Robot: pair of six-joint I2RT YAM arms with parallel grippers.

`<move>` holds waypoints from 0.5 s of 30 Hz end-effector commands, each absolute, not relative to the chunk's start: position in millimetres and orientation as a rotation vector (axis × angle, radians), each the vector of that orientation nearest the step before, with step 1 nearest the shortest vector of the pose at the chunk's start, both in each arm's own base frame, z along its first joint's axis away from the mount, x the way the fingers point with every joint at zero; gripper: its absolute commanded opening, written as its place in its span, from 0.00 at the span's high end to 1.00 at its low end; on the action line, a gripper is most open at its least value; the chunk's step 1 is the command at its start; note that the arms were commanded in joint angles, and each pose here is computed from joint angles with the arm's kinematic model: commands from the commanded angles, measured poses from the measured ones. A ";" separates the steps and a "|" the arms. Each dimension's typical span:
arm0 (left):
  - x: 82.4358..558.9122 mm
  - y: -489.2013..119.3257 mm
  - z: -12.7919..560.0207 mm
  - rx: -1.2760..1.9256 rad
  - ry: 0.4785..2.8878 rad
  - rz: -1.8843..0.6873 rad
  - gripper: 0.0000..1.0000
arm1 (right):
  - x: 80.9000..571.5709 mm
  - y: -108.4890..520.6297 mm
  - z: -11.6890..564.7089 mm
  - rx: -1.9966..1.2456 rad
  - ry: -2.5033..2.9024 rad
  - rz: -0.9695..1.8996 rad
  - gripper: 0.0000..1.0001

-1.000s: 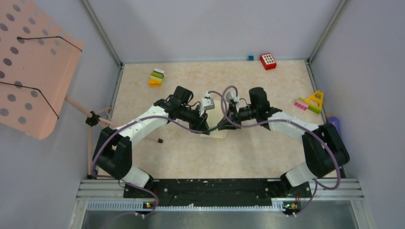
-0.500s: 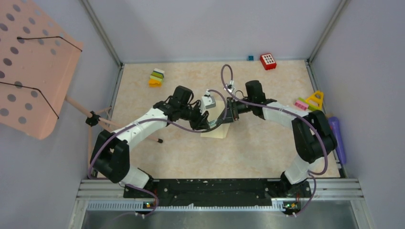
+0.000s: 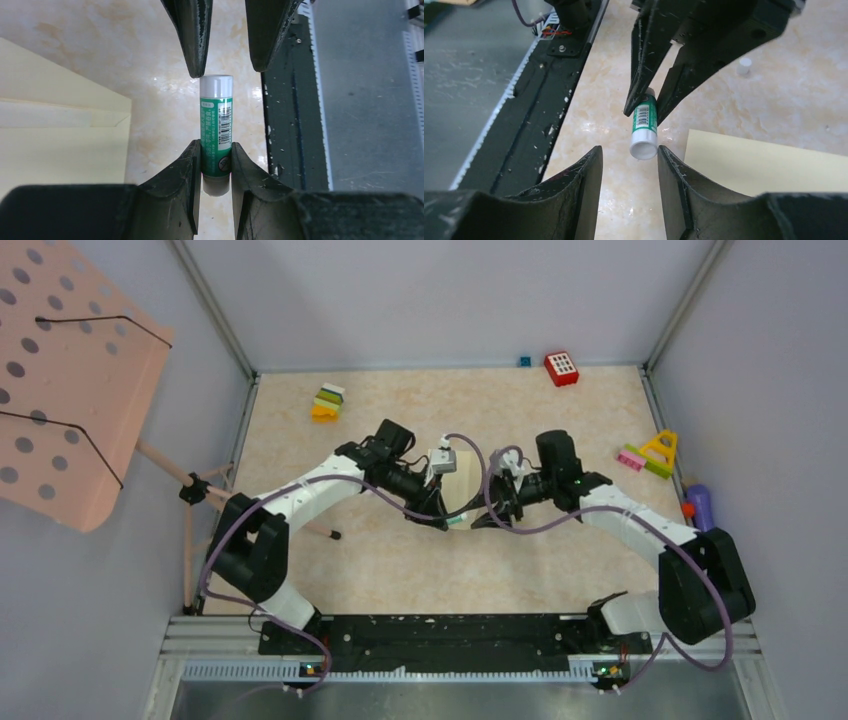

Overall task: Place the letter into the envelope and seal it
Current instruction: Unscrew the solid glue.

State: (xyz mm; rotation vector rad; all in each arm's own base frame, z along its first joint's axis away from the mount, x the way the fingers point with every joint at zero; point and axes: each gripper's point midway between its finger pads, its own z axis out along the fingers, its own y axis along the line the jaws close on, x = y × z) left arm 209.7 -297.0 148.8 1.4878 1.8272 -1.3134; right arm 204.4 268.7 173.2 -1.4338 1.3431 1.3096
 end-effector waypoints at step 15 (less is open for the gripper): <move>188.2 -305.8 154.7 1.500 1.792 -1.613 1.00 | 171.8 268.8 168.7 -1.690 0.795 1.066 0.62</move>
